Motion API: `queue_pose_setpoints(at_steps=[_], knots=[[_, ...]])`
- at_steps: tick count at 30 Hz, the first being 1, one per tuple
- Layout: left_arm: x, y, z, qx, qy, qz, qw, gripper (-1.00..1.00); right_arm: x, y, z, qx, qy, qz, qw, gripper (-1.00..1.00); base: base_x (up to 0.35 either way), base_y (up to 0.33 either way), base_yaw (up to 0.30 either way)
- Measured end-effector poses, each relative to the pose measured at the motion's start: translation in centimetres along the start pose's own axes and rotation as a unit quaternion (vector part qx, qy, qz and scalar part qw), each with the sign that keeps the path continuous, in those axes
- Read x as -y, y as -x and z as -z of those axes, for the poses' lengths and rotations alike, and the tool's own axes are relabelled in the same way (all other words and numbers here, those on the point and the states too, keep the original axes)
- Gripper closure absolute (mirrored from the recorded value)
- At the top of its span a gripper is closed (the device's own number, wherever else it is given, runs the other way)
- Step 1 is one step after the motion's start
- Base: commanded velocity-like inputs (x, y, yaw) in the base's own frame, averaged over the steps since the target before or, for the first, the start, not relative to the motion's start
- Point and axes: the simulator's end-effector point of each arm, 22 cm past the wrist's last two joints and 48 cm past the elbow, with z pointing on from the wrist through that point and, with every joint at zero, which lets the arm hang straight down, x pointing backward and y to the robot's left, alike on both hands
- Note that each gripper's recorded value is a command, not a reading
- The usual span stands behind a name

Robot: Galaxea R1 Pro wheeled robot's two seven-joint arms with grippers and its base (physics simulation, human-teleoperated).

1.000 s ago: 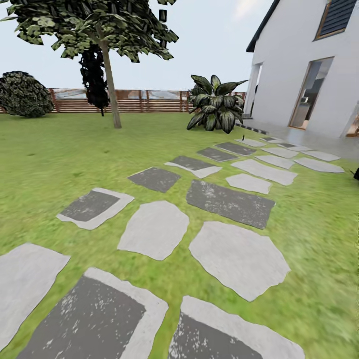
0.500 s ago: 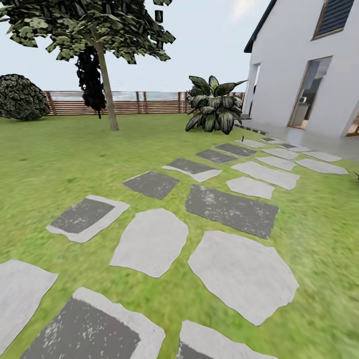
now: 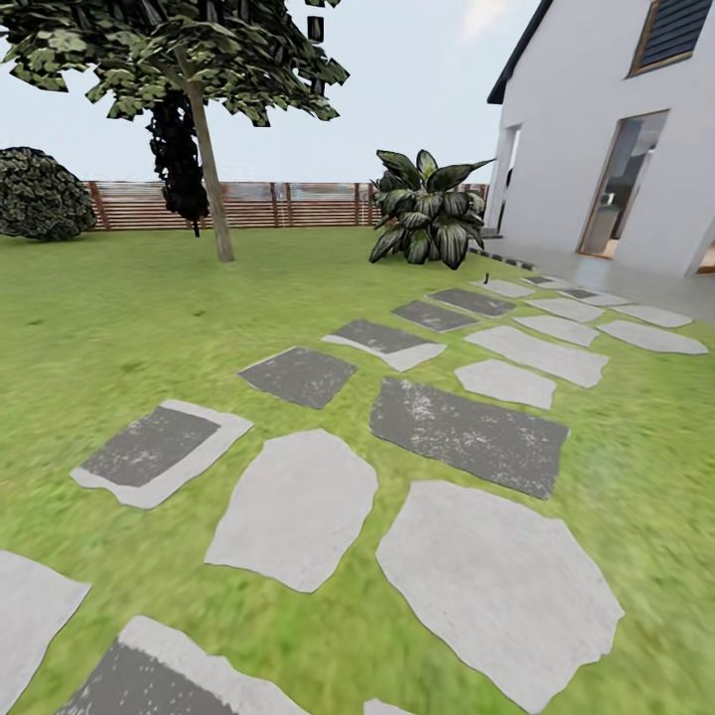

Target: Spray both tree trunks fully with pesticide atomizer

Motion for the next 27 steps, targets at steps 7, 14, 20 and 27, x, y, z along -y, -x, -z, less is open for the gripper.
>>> queue_pose_setpoints(at_steps=[7, 14, 20, 27], knots=[[0.0, -0.02, 0.01, 0.0, 0.0, 0.0, 1.0, -1.0, 0.0, 0.0, 0.0, 0.0, 0.0, 0.0, 1.0, -1.0, 0.34, 0.0, 0.0], [-0.06, 0.02, -0.01, 0.0, 0.0, 0.0, 1.0, -1.0, 0.0, 0.0, 0.0, 0.0, 0.0, 0.0, 1.0, -1.0, 0.34, 0.0, -0.081], [-0.11, 0.06, -0.03, 0.0, 0.001, 0.0, 1.0, -1.0, 0.0, 0.0, 0.0, 0.0, 0.0, 0.0, 1.0, -1.0, 0.34, 0.0, -0.234], [-0.11, 0.07, -0.03, 0.0, 0.001, 0.0, 1.0, -1.0, 0.0, 0.0, 0.0, 0.0, 0.0, 0.0, 1.0, -1.0, 0.34, 0.0, -0.043]])
